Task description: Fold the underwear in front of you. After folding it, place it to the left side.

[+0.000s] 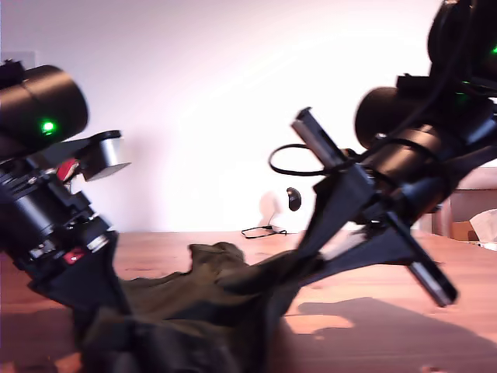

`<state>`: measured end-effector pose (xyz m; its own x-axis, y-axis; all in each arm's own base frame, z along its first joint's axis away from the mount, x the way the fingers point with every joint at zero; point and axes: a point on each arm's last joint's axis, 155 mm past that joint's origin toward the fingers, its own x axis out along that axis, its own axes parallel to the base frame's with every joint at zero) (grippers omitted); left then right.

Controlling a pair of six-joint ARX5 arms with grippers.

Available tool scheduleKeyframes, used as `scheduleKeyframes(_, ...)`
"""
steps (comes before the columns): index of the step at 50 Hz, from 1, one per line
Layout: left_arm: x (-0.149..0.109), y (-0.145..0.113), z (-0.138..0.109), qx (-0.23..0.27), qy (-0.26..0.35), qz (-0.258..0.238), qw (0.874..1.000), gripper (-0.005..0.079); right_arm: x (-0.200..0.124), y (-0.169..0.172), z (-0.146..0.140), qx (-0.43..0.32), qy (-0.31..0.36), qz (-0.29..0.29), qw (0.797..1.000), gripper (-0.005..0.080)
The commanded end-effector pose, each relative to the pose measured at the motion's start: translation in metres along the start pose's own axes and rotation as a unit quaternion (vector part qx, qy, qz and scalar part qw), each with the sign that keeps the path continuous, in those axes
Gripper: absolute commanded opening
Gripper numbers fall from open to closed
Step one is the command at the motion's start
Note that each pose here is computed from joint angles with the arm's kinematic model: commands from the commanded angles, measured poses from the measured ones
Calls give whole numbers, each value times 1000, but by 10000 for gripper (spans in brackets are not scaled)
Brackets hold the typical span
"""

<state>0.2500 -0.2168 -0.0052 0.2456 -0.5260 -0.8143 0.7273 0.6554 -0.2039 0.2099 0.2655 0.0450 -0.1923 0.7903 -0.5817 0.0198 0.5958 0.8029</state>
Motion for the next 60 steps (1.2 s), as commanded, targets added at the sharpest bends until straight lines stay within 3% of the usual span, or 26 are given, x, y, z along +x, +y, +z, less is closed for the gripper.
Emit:
scheduleKeyframes(1,10,-14,-41,-21,63,-17,998,-21,-11,7,5,-22,-11,6,1000,-11)
scheduleKeyframes(10,14,-36,-45,-15,77,-27,997,-21,-30,7,16,-55,-19,-30,998,-12)
scheduleKeyframes(20,17,-51,-47,-31,85,-30,995,-21,-55,-17,19,-97,-10,-162,982,-11)
scheduleKeyframes(29,19,-68,-41,-48,81,-43,995,-21,-74,-30,27,-117,-15,-225,967,-12)
scheduleKeyframes(44,17,-94,2,-39,42,-71,996,-21,-88,-20,44,-148,-36,-245,957,-11)
scheduleKeyframes(60,9,-87,52,-5,-13,-45,999,-21,-99,-10,50,-170,-26,-262,950,-11)
